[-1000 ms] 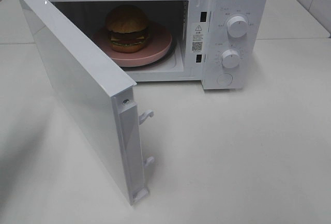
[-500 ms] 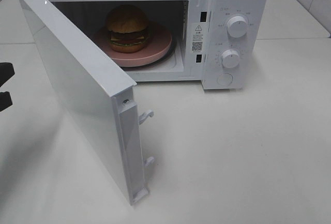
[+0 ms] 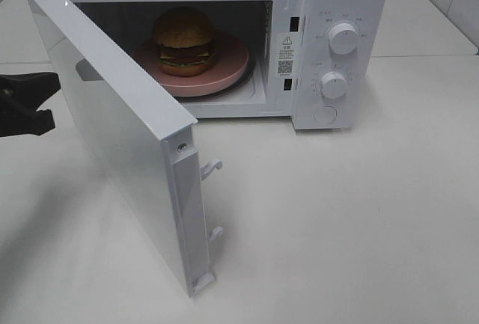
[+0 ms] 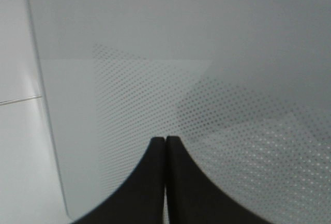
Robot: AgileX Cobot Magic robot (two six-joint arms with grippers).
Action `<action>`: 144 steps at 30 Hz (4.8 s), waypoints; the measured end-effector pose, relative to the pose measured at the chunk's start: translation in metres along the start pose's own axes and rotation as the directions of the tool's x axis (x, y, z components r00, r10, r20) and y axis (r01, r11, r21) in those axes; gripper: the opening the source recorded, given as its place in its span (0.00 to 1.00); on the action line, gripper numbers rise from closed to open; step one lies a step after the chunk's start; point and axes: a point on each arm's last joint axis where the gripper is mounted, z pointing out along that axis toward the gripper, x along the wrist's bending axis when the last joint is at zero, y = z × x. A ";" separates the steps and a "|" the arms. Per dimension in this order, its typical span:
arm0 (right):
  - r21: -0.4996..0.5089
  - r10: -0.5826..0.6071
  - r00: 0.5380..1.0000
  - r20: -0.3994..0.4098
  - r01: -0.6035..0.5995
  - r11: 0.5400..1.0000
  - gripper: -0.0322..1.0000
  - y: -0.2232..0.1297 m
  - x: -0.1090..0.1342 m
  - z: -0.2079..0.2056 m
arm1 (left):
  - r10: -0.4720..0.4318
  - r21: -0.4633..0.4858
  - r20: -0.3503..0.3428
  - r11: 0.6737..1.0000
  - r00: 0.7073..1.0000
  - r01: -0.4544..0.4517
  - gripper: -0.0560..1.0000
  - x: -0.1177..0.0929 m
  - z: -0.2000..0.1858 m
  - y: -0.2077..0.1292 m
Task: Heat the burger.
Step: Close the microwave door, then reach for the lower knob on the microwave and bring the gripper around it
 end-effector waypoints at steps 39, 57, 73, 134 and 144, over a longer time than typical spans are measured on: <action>0.000 0.000 1.000 0.000 0.000 1.000 0.77 0.000 0.000 0.000 | -0.028 0.017 0.030 0.999 0.999 0.027 0.05 -0.023 0.047 0.008; 0.000 0.000 1.000 0.000 0.000 1.000 0.77 0.000 0.000 0.000 | -0.037 0.022 0.109 0.999 0.993 0.035 0.05 -0.065 0.094 0.016; 0.000 -0.005 1.000 0.000 0.005 1.000 0.77 0.000 0.000 0.000 | -0.024 0.061 0.145 0.998 0.989 0.015 0.05 -0.092 0.128 0.023; 0.000 0.000 1.000 0.000 0.000 1.000 0.77 0.000 0.000 0.000 | 0.051 0.491 0.173 0.861 0.984 -0.131 0.98 -0.209 0.098 0.075; 0.000 0.000 1.000 0.000 0.000 1.000 0.76 0.000 0.000 0.000 | 0.076 0.693 0.058 0.715 0.995 -0.095 0.99 -0.196 0.065 0.081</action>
